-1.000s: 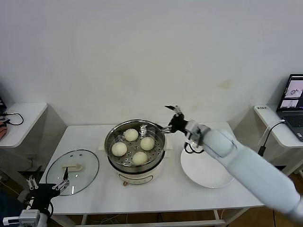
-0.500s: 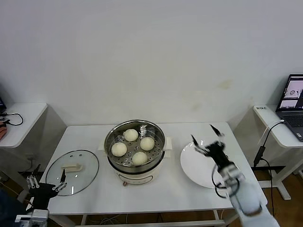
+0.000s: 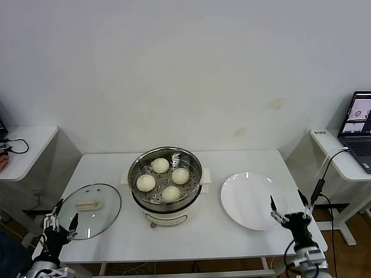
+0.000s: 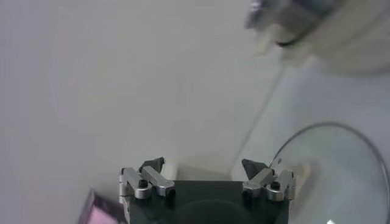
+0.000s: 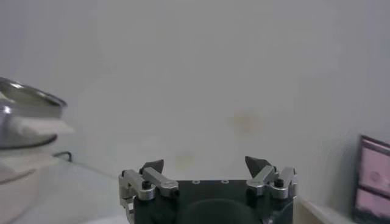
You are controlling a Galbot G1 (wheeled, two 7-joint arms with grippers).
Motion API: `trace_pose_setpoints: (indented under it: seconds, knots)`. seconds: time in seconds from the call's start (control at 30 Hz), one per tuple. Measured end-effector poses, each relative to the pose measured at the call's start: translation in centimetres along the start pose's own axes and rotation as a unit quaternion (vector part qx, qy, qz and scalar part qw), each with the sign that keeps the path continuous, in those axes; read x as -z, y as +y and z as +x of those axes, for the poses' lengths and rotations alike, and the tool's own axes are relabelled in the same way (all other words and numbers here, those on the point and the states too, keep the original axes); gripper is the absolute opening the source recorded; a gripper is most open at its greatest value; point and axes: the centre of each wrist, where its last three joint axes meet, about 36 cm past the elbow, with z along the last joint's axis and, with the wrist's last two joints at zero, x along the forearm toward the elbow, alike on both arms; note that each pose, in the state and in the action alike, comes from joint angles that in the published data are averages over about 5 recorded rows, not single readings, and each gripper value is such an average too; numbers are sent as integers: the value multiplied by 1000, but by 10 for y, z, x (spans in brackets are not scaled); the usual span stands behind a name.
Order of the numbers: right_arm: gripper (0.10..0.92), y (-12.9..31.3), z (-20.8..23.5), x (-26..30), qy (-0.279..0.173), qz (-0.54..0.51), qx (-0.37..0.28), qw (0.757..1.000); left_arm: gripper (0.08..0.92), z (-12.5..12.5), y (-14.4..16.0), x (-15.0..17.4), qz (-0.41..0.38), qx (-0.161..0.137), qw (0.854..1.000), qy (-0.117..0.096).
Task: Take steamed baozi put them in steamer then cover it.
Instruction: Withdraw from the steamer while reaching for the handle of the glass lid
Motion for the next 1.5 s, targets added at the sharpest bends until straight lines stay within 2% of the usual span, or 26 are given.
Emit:
trace_pose_setpoints:
  seconds: [0.27, 0.67, 1.03, 1.5]
  knots:
    - [823, -2, 18, -7, 16, 6, -18, 1000, 823, -24, -22, -25, -100, -30, 994, -30]
    - [823, 0, 34, -16, 28, 11, -30, 999, 823, -71, -36, -45, -167, -50, 984, -46]
    - [823, -3, 44, -19, 34, 19, -33, 999, 823, -106, -44, -60, -185, -62, 980, -42]
    - [823, -2, 50, -24, 38, 22, -34, 998, 823, -131, -51, -68, -189, -74, 979, -34]
